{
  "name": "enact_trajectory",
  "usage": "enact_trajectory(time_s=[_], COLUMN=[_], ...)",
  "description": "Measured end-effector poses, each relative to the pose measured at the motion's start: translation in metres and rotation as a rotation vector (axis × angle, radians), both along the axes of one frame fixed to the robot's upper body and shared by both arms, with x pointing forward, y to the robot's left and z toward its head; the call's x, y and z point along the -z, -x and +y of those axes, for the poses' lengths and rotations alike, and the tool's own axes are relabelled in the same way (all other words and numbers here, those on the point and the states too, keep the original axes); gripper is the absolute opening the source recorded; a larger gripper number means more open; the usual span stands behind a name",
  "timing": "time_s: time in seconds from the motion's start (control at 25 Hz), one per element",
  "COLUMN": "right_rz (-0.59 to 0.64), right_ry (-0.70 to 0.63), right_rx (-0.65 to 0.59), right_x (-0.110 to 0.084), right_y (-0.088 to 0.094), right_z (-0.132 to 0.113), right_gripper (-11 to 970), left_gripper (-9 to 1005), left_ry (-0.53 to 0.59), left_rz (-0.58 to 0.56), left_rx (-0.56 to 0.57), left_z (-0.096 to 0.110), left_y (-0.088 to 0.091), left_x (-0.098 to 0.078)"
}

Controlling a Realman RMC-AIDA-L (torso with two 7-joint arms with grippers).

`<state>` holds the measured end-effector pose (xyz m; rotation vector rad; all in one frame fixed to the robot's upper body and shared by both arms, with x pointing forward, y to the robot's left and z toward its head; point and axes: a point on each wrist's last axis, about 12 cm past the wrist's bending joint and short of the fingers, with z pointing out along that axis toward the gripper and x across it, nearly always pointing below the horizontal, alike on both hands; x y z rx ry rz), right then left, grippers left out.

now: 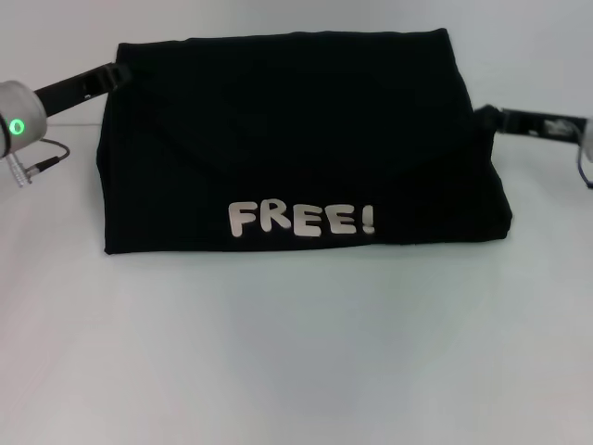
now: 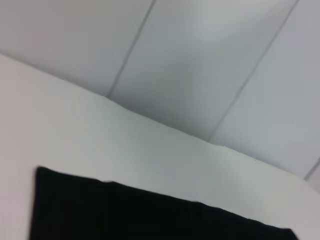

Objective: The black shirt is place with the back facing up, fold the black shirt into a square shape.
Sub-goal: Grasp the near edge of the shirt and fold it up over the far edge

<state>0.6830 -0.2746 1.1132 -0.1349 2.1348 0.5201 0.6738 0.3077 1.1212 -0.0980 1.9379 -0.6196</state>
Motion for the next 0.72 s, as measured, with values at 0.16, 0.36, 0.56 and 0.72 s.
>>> enact_trajectory(time_s=[0.16, 0.36, 0.56, 0.72], right_rz=[-0.031, -0.051, -0.051, -0.046], right_ry=[0.044, 0.056, 0.052, 0.056], right_rx=[0.032, 0.061, 0.082, 0.076], right_x=[-0.006, -0.007, 0.001, 0.009], right_y=[-0.012, -0.017, -0.014, -0.009], right_z=[0.014, 0.021, 0.025, 0.033], right_gripper=[4, 4, 5, 5], left_gripper=[54, 54, 54, 55], left_ry=[-0.081, -0.127, -0.174, -0.181], left_rz=[-0.04, -0.064, -0.066, -0.041], left_rx=[-0.032, -0.064, -0.082, -0.115], left_z=[-0.01, -0.014, -0.018, -0.021], left_y=[-0.006, -0.009, -0.004, 0.0], left_x=[0.003, 0.006, 0.019, 0.028])
